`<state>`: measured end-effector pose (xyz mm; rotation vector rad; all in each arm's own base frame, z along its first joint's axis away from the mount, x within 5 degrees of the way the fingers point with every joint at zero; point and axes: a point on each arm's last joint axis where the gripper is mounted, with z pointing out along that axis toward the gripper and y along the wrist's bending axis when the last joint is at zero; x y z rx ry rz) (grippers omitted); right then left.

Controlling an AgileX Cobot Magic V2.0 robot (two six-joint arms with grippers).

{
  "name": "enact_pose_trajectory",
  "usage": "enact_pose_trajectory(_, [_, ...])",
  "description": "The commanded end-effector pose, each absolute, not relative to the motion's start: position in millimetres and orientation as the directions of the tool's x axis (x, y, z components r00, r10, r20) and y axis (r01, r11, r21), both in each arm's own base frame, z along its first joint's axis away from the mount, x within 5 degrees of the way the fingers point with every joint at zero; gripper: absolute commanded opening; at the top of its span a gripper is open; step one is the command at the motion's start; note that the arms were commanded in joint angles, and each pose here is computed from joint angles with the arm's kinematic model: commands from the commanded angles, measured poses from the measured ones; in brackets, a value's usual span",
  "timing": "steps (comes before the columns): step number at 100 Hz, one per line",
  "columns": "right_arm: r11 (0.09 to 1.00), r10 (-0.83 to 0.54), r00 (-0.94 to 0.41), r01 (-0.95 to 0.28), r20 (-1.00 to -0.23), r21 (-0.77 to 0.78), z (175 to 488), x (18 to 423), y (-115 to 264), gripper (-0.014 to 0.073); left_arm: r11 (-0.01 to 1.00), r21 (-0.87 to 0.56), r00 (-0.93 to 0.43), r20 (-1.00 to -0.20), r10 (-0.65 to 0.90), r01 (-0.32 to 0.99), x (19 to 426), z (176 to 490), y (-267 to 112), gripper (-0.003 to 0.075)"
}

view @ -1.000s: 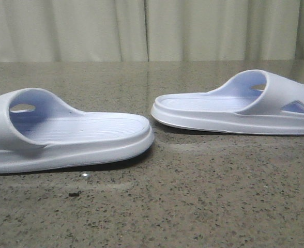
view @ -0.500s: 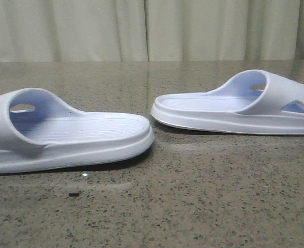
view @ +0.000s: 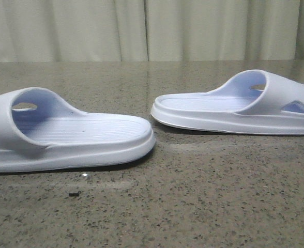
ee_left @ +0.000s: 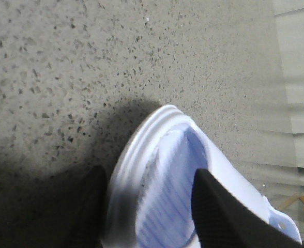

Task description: Insert blue slippers together front up

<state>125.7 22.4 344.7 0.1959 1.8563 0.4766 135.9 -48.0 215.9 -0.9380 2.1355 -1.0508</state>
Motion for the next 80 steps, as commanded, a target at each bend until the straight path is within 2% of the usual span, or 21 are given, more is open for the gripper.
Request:
enact_pose_trajectory(1, [0.898,0.395,-0.238,-0.103,-0.887,0.428,361.8,128.7,19.1,0.0517,0.429,-0.836,-0.59,-0.165,-0.79,-0.342,137.6,217.2,-49.3,0.023])
enact_pose_trajectory(34, [0.898,0.395,-0.24,-0.103,-0.887,0.428,361.7,128.6,19.2,0.0516,0.432,-0.834,-0.559,-0.188,-0.808,-0.343,139.8,217.7,-46.1,0.0016])
enact_pose_trajectory(80, [0.898,0.394,-0.245,-0.104,-0.886,0.428,361.3,128.5,19.4,0.0516,0.388,-0.854,-0.536,-0.16,-0.829,-0.346,140.3,220.3,-46.0,0.0016])
